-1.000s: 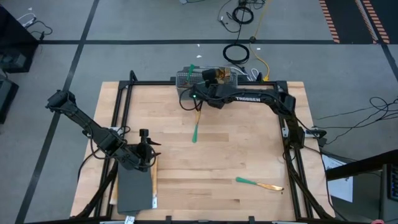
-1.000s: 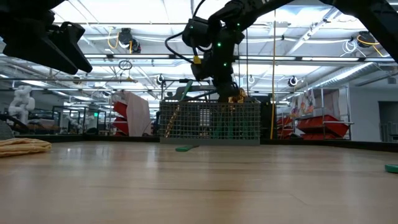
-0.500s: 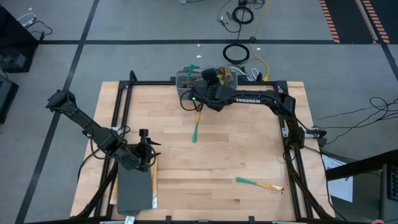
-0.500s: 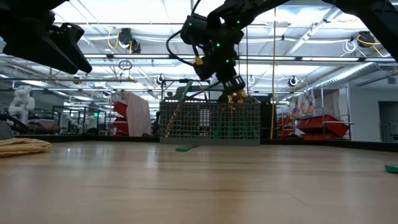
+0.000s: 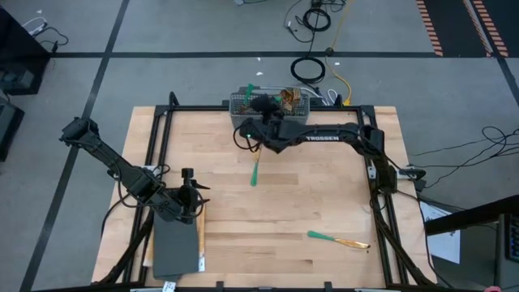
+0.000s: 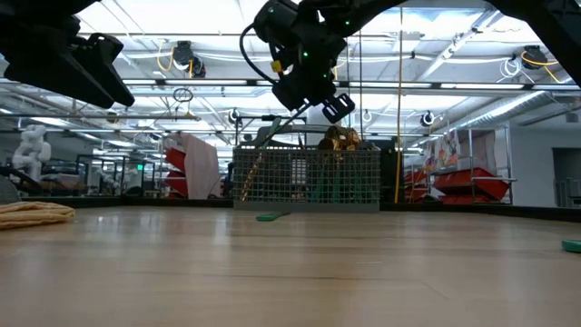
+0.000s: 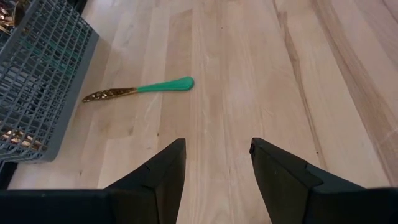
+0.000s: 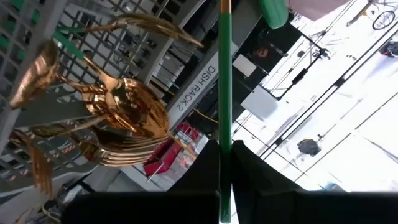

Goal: Sort silverware
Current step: Put the green knife into the gray silverware holder

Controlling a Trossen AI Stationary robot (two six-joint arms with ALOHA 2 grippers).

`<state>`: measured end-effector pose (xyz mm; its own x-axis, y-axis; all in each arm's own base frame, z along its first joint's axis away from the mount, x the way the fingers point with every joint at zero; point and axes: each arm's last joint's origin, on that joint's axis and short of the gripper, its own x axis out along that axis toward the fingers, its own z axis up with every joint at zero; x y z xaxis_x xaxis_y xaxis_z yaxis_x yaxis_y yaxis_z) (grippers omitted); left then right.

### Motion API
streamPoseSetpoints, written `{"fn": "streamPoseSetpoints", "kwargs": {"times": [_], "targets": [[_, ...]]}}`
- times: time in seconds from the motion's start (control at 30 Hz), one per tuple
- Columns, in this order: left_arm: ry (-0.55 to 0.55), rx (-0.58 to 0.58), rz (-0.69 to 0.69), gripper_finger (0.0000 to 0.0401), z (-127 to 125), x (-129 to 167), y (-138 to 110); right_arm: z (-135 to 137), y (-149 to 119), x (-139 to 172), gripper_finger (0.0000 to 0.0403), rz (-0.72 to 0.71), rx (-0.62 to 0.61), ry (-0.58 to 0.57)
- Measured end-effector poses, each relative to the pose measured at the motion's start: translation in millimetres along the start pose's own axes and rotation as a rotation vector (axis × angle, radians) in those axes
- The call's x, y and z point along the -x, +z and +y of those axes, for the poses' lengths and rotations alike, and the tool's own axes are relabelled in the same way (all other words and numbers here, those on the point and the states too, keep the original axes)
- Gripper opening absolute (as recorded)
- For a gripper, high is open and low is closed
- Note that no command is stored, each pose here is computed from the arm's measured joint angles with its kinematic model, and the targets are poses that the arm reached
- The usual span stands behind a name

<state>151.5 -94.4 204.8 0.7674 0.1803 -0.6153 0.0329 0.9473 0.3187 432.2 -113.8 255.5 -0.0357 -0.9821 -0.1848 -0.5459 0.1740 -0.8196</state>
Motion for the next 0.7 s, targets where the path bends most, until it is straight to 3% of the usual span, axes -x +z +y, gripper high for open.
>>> {"fn": "streamPoseSetpoints", "kwargs": {"times": [0.33,0.47,0.7], "targets": [[0.001,0.002,-0.003,0.0190,0,0,0,-3,2,-2,0.0007,-0.025,0.024,-0.004],[0.001,0.001,-0.003,0.0190,0,0,0,-6,4,-2,0.0041,-0.055,0.055,-0.013],[0.002,0.001,-0.003,0.0190,0,0,0,-13,6,-2,0.0108,-0.084,0.005,-0.037]]}}
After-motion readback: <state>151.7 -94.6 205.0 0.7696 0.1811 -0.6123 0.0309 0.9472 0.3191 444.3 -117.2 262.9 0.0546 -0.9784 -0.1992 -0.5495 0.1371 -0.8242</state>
